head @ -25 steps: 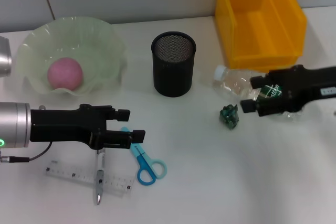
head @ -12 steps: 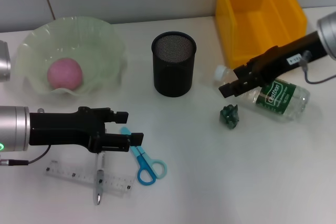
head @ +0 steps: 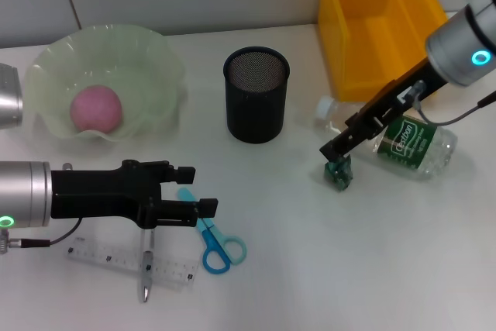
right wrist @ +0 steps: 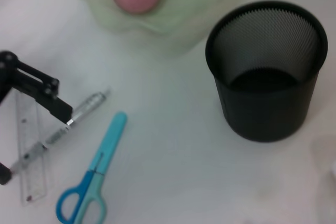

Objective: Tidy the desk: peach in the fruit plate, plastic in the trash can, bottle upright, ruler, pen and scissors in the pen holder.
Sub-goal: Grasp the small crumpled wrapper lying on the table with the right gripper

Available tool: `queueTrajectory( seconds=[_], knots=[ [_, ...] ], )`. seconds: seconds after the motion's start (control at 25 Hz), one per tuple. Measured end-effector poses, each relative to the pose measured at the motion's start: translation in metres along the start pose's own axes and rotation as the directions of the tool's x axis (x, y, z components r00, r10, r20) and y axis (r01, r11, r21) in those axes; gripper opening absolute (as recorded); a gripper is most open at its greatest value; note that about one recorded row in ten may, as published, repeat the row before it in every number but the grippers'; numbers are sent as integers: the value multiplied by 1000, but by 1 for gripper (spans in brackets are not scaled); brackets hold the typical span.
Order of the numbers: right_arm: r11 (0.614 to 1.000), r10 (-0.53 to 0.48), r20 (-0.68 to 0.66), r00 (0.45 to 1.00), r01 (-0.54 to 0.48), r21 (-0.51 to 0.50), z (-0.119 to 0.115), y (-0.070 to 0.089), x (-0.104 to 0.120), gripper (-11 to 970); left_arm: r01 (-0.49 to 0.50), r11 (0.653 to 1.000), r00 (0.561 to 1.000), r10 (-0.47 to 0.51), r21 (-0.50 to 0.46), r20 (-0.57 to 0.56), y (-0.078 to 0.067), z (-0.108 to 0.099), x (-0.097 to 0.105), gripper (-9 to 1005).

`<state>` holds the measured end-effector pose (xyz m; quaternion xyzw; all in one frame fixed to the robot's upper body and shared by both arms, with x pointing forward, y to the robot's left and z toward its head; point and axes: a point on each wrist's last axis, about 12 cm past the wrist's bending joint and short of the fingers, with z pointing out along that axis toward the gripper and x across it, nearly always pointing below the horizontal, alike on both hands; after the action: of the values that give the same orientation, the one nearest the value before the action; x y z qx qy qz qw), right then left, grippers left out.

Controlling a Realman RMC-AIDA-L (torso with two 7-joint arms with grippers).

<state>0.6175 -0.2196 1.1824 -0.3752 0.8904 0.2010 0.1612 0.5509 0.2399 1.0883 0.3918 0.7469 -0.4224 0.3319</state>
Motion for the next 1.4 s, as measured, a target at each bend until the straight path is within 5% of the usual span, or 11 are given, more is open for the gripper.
queueTrajectory(
  seconds=[0.48, 1.4],
  knots=[
    [996, -52, -85, 995, 58, 67, 36, 2, 2, 807, -1, 1000, 1000, 1, 1, 1, 0, 1, 0, 813],
    [987, -91, -143, 985, 109, 119, 62, 1, 2, 804, -14, 1000, 1000, 14, -11, 8, 2, 5, -4, 813]
  ],
)
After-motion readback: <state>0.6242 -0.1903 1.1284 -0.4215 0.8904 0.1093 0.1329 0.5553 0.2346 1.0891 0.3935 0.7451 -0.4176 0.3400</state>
